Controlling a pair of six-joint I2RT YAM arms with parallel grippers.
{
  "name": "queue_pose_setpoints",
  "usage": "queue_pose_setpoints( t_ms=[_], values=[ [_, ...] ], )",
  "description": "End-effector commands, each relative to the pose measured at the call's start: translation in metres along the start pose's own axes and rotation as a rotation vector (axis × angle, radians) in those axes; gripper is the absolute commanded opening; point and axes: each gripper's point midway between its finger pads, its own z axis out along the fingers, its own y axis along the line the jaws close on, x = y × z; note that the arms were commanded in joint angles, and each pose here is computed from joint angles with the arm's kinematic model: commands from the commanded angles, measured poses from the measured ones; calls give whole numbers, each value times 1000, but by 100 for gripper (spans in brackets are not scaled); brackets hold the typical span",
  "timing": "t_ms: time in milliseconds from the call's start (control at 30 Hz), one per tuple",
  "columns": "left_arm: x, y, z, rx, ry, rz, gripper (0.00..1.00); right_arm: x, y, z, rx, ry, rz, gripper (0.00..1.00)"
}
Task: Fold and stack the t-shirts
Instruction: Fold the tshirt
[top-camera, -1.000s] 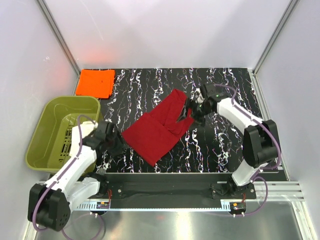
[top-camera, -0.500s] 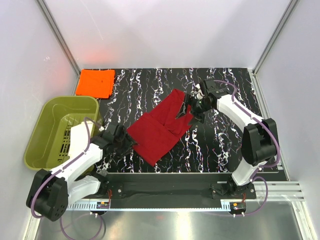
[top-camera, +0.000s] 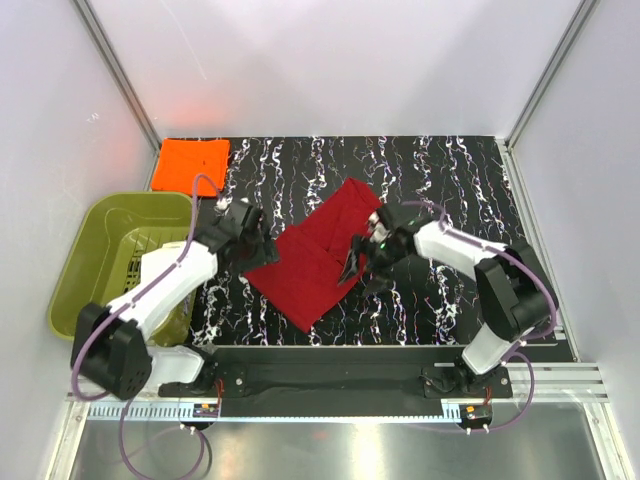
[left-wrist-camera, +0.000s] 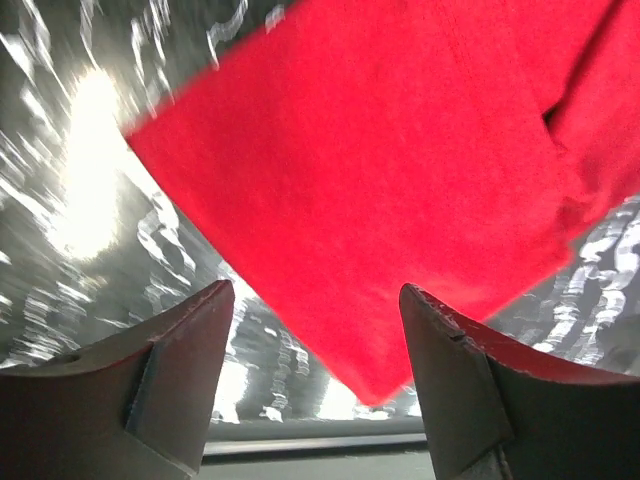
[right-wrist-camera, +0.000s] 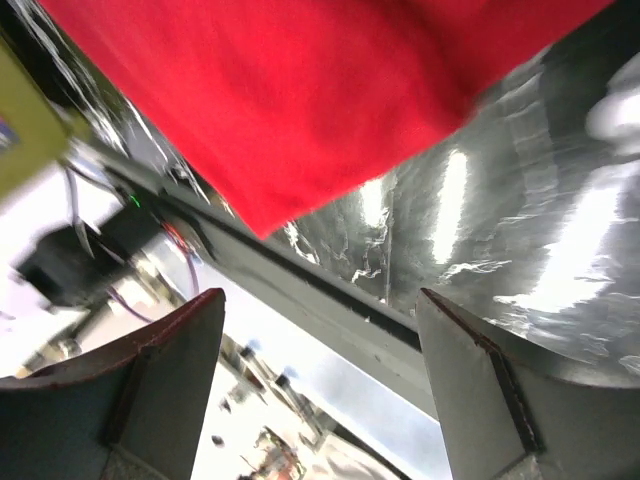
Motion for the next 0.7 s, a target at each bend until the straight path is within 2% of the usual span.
queue_pose_setpoints(
  t_ms=[0,167,200,300,533,667],
  values=[
    [-22,18,1,-79,21,270,72,32,17,17,-58,20,-20,83],
    [-65,-8,-2,-4,-48,365,71,16,-3,25,26,-86,44,76],
    [-67,-11,-3,1,-48,367,71,5,-12,24,83,-127,70,67],
    [-74,-26,-7,48,-48,353,70,-18,-27,19,142,-202,140,68],
    [-70,-29,-14,80,-44,344,70,-87,-64,-4,199,-362,245,72],
    [-62,-25,-9,66,0,330,70,-129,-68,-3,192,-368,230,72]
  ],
)
